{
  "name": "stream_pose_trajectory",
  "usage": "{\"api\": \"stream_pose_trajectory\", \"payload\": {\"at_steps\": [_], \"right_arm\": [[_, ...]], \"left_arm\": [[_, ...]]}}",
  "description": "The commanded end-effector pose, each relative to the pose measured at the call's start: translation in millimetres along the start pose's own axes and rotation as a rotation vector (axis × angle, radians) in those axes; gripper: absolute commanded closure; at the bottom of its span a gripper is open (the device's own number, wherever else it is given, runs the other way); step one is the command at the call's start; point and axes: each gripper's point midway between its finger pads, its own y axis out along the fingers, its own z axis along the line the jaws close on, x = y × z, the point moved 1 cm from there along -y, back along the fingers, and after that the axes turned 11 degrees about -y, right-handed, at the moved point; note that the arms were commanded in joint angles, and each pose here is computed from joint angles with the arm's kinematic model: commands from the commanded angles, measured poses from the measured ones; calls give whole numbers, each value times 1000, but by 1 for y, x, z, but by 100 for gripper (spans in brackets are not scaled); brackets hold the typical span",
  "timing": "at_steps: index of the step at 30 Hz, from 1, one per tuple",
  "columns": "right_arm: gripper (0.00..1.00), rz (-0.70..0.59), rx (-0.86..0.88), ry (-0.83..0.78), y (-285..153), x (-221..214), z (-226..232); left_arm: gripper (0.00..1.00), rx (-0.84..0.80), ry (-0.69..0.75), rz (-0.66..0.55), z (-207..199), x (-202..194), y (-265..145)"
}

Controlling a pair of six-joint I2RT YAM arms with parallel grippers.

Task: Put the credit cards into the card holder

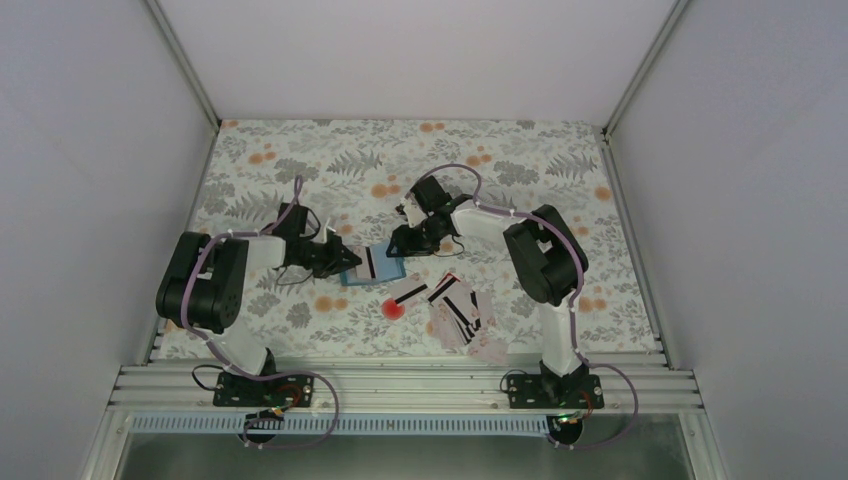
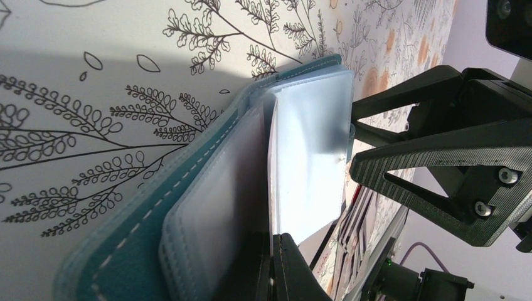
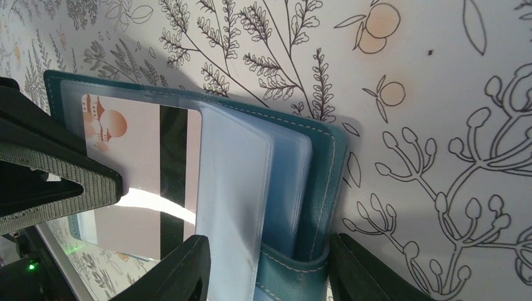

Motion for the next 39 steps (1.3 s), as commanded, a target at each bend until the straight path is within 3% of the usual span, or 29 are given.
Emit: {"api": "stream_pose_trajectory", "payload": {"at_steps": [1,12,39], "right_arm": [[51,84,-22,32,21,-22,-13],[51,90,-22,32,21,-24,-14],[51,103,-22,25,25,-26,-17]], "left_arm": [[98,-4,18,13,5,-3,7],[98,79,95,-1,6,4,3],[98,143,102,0,8,3,-8]]}}
